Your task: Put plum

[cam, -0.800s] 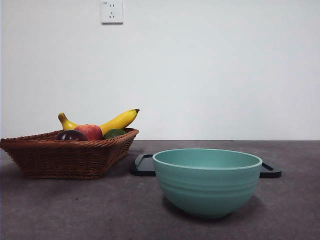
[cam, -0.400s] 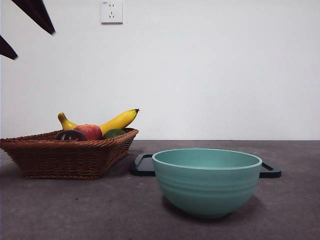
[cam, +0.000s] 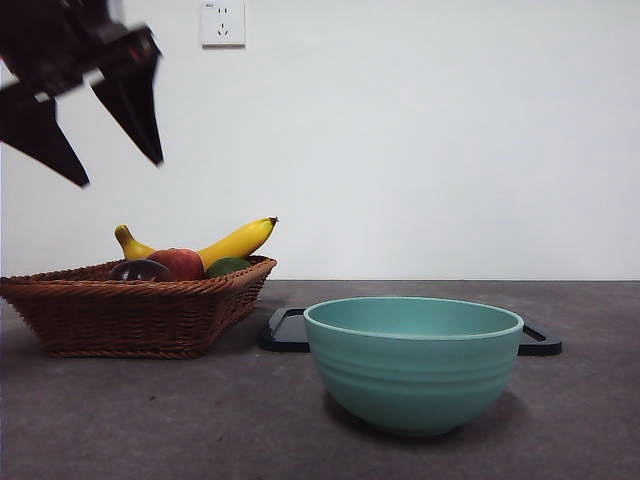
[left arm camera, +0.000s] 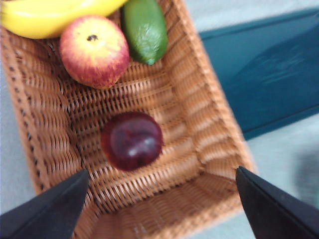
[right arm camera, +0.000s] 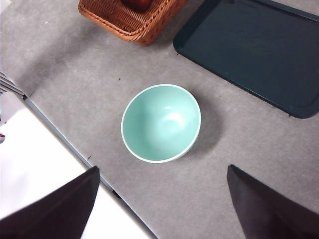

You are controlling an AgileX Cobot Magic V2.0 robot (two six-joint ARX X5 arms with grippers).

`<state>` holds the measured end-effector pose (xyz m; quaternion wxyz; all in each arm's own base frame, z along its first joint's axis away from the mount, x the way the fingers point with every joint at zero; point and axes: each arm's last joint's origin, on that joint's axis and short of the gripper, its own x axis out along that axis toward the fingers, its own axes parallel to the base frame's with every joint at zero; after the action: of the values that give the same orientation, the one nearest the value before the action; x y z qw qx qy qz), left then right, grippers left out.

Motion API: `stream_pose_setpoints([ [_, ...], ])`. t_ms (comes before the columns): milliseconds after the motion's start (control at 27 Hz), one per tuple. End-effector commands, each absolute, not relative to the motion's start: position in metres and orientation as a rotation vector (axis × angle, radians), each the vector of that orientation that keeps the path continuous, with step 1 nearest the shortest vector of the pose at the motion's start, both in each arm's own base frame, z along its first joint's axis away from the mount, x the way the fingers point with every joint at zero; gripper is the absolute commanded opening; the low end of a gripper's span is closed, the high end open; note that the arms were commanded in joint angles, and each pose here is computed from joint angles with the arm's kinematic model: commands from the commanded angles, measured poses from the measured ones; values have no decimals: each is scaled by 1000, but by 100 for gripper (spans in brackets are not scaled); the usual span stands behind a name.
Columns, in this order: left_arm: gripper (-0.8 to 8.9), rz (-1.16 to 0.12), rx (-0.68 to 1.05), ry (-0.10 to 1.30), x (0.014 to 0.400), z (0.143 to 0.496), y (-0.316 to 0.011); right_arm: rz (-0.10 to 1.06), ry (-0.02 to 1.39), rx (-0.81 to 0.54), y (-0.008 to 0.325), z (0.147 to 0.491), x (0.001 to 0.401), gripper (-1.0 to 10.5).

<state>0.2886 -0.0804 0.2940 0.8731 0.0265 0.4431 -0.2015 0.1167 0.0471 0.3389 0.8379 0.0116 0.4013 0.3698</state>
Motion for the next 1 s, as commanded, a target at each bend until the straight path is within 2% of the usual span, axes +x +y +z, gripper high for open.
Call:
stream_pose_setpoints([
  [37,465,-424,101,929,303,285,-87,786,834,25,48,344,118,410],
  [481,465,-402,174,1004,336,234,-99,782,838,34,48,344,118,410],
  [889,460,-395,189,1070,351,199,-103,779,841,40,48,344,118,410],
  [1000,321,-395,190,1081,352,197,-103,779,840,40,48,344,118,410],
])
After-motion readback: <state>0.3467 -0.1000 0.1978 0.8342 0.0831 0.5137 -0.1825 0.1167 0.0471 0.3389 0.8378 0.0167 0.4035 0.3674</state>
